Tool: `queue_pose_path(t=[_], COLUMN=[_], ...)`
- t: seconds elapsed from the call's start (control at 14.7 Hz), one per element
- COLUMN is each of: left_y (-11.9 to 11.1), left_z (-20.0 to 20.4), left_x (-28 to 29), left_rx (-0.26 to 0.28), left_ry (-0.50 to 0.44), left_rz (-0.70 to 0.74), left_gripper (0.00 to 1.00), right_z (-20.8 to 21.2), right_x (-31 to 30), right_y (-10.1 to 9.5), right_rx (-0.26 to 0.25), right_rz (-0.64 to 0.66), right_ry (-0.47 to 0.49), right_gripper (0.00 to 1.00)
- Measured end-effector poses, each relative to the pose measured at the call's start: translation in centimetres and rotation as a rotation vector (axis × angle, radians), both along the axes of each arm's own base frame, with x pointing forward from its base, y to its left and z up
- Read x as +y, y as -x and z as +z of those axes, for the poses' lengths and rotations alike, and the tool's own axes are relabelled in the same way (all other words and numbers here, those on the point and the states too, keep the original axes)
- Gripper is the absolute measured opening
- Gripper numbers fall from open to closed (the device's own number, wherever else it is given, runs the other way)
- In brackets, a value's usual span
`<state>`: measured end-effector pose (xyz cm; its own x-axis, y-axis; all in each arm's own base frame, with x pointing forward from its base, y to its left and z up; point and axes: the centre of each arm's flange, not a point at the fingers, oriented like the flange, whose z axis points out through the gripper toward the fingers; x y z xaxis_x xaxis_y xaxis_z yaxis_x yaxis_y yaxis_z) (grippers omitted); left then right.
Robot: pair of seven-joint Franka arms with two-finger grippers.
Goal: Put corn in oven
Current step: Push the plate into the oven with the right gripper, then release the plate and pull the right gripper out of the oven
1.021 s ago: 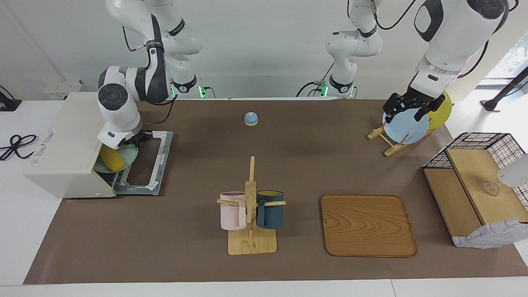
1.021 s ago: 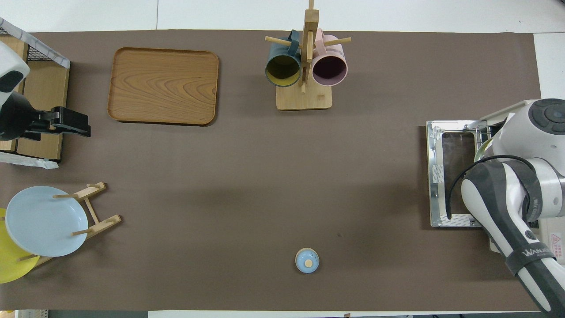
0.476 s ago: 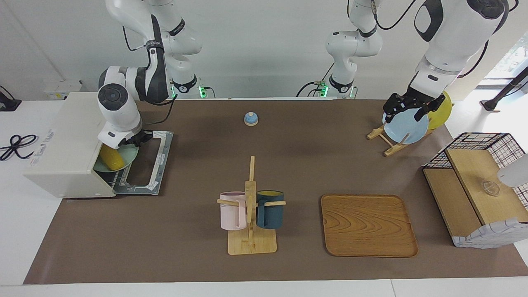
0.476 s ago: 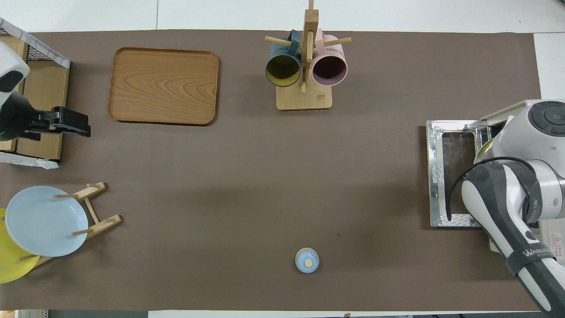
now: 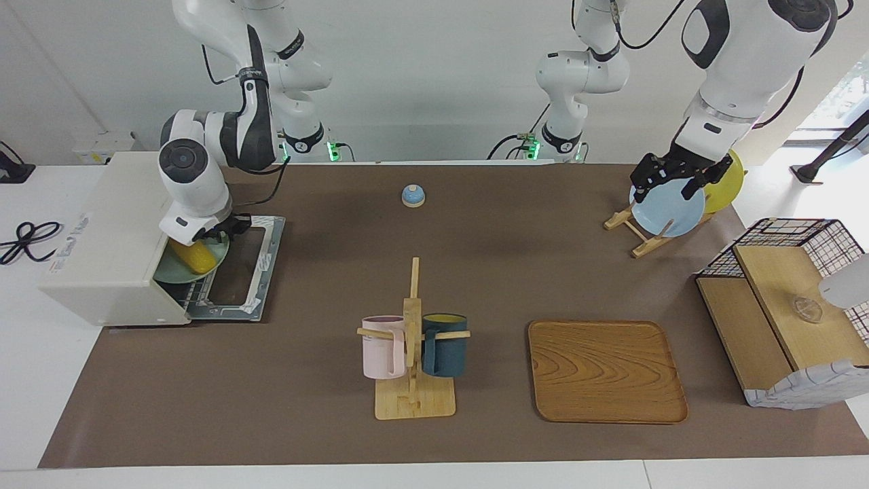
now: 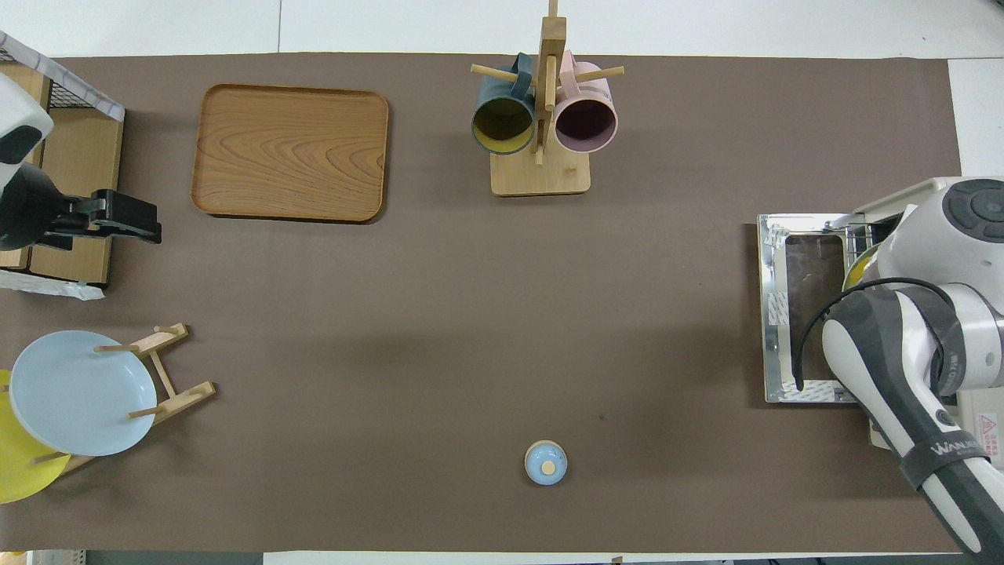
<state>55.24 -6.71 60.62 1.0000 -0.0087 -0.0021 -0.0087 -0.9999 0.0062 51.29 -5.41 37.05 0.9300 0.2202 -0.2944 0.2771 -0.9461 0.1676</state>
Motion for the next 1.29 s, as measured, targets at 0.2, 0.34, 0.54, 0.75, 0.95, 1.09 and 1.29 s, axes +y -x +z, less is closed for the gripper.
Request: queue_pose_path(t=[0.2,0.34,0.54,0.75,0.95,1.09,1.29], left_y=[0.0,0.0,0.0,0.0,0.0,0.0,0.0], left_z=[0.0,0.0,0.0,0.0,0.0,0.0,0.0], left_x=[0.0,0.0,0.0,0.0,0.0,0.0,0.0], left_rx=[0.0,0.0,0.0,0.0,0.0,0.0,0.0], left_ry=[0.0,0.0,0.0,0.0,0.0,0.0,0.0], left_rz=[0.0,0.0,0.0,0.0,0.0,0.0,0.0], left_gripper=[1.0,1.0,1.0,1.0,1.0,1.0,1.0], right_z=[1.0,1.8,2.3,0.4,-4.2,-6.3,-7.0], right_x=[0.9,2.7,6.0,8.6,9.3,9.6,9.6], right_y=[-0.5,-0.9,-1.4,-1.5,-0.9,-0.9,-0.9], right_rx=[-0.003,-0.009,-0.052,-0.134,-0.17,-0.163,-0.154], right_rz=[0.007,0.017,-0.027,-0.099,-0.134,-0.142,-0.145], right_ry=[-0.006,-0.022,-0.036,-0.068,-0.077,-0.076,-0.074], right_gripper=[0.26,0.28,0.14,0.01,0.01,0.01,0.01])
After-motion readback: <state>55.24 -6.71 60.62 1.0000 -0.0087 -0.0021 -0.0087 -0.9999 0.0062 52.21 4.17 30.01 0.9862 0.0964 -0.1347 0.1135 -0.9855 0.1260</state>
